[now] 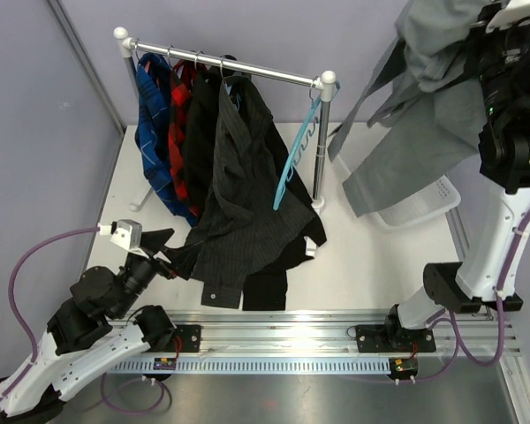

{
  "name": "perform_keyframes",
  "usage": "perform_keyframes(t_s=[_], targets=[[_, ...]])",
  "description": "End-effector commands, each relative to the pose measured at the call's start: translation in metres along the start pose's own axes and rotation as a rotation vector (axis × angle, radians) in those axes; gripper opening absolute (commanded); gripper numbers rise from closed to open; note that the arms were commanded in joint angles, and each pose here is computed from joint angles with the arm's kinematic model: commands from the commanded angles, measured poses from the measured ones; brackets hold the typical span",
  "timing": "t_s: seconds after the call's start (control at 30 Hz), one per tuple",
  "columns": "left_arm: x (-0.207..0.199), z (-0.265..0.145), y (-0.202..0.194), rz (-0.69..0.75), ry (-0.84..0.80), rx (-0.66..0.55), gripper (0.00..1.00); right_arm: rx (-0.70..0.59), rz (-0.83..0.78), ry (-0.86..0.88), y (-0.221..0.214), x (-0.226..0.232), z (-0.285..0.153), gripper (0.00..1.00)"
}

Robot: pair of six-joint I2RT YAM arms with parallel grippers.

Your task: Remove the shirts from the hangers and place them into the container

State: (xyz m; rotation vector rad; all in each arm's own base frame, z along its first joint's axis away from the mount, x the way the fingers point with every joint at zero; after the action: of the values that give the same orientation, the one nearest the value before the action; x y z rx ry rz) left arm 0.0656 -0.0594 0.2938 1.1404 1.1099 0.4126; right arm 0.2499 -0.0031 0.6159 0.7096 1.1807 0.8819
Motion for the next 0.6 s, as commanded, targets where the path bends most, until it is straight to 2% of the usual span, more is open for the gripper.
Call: perform_keyframes(t_s=[0.0,0.2,0.37,0.57], targets=[[-0.003,-0.004,0.011,-0.019,-0.008,-0.042,0.99,-0.143,0.038,-0.181,0.017,-0.034,0.014,0.0],[-0.002,-0.004,0.012,-0.015,0.008,-0.048,0.99,-0.167,0.043,-0.202,0.002,-0.043,0.043,0.0],[-0.002,-0.001,0.012,-0.001,0.018,-0.047,0.99,-0.092,0.048,-0.06,-0.028,-0.024,0.056,0.0],[-0.003,0.002,0.012,0.017,0.026,-0.033,0.99,0.024,0.065,0.026,-0.067,-0.018,0.062,0.0]])
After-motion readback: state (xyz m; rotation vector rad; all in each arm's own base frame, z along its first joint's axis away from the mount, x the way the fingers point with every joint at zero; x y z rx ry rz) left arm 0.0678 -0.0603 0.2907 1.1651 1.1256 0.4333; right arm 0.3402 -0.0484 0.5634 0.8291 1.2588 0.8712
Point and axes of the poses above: each gripper's point midway between its finger pads, its own z axis out along the fingers, its own x axis along the line the jaws close on, y = z × x, the point moved 10 cm from there along -z, back along the fingers, and after that the axes turned 11 degrees about -z, right-handed, at the moved point
